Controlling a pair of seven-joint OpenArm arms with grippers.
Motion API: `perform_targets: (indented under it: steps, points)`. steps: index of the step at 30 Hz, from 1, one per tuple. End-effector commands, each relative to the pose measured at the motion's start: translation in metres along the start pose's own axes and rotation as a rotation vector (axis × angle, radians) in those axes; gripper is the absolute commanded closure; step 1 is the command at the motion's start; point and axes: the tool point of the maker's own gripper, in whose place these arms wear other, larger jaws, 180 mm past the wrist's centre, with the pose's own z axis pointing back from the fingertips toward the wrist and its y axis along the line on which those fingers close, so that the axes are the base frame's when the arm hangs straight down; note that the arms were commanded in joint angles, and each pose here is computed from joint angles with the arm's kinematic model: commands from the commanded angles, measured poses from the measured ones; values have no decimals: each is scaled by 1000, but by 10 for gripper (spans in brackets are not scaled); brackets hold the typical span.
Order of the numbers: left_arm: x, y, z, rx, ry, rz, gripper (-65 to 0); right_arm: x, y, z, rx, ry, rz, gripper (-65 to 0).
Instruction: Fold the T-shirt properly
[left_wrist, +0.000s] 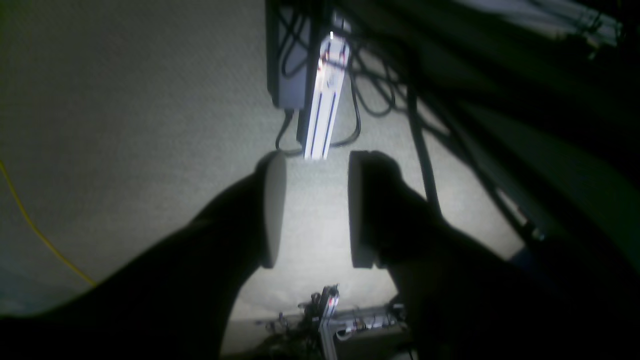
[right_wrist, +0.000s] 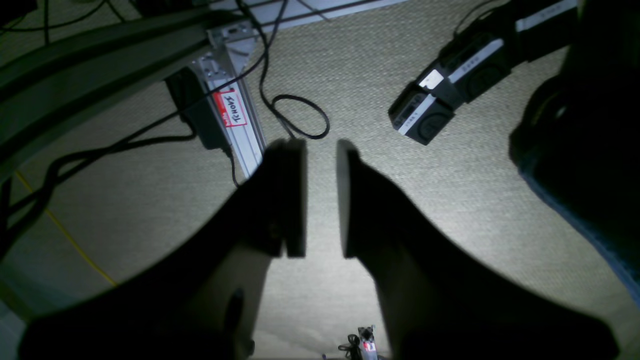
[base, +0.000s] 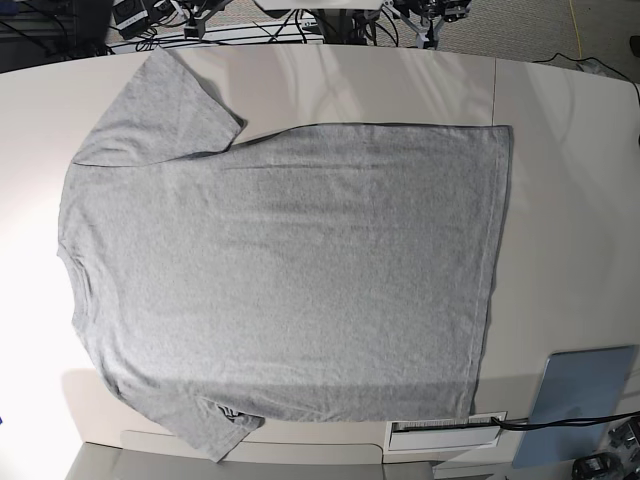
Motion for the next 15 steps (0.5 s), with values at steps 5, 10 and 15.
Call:
perform_targets:
  steps: [5, 10, 15]
  points:
    - [-2, 2, 0, -2, 8, -6, -228, 4, -4, 1, -6, -20, 0, -114]
    - [-2, 2, 0, -2, 7, -6, -228, 6, -5, 1, -6, -30, 0, -114]
    - [-2, 2, 0, -2, 8, -6, -228, 7, -5, 1, -6, -37, 0, -114]
